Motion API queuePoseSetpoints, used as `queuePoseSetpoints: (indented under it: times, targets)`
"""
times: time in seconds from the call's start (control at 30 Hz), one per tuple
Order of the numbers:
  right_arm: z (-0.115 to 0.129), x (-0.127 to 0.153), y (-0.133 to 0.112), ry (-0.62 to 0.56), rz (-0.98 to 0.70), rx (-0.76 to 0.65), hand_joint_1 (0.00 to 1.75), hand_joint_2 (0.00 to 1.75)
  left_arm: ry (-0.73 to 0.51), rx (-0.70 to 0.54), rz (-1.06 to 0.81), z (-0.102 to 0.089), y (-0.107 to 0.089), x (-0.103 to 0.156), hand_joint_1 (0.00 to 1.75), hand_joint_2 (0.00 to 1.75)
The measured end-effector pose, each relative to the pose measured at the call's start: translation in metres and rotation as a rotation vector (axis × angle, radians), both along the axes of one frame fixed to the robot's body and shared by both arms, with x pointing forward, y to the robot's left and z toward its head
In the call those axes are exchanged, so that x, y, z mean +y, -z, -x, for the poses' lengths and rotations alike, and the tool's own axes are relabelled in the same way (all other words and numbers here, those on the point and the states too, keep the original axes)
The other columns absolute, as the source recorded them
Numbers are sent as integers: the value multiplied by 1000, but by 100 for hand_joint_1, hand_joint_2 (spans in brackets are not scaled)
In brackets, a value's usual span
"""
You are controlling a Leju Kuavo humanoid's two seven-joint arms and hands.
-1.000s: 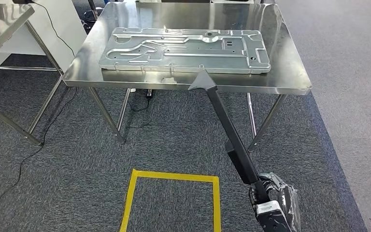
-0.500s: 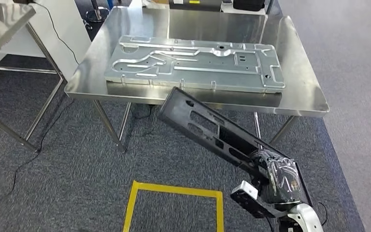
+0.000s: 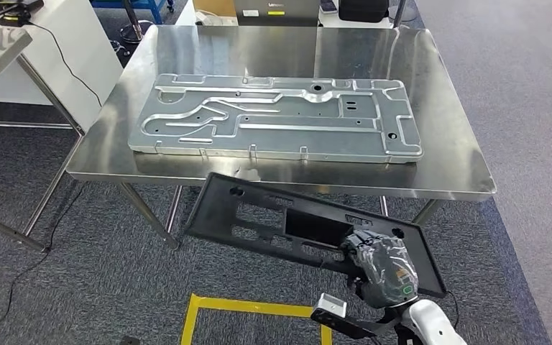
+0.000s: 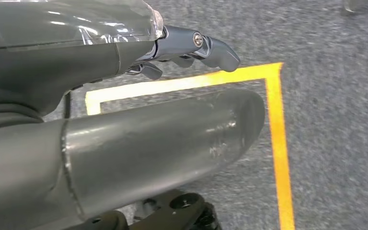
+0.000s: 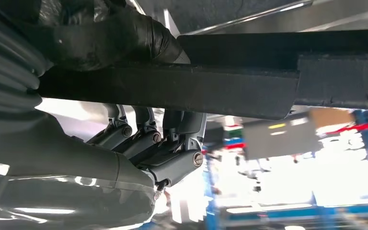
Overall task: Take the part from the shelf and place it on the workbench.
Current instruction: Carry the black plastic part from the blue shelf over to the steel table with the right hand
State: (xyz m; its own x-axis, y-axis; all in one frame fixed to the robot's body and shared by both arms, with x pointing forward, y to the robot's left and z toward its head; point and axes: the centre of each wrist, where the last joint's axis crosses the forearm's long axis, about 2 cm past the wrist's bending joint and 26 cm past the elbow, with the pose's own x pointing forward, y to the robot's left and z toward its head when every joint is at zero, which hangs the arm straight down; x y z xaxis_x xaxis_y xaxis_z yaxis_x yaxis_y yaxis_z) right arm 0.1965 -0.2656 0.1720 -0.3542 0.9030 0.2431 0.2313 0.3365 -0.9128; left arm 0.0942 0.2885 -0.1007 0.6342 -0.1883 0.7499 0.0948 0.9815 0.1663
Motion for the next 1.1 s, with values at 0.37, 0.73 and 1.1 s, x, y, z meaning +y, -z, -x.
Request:
queuePoseSetpoints:
  times: [0.37,0.73,1.1]
  targets:
    - [-32,-5,-9,5,154,-81,175,175,28,10,-5,-3,0,0,0,0]
    - [-41,-27,-11,47,198,-87,175,175,35,19,5,-2,0,-4,0,0]
    - [-56,-50,-19,114,288,-108,175,175,36,23,7,-2,0,-4,0,0]
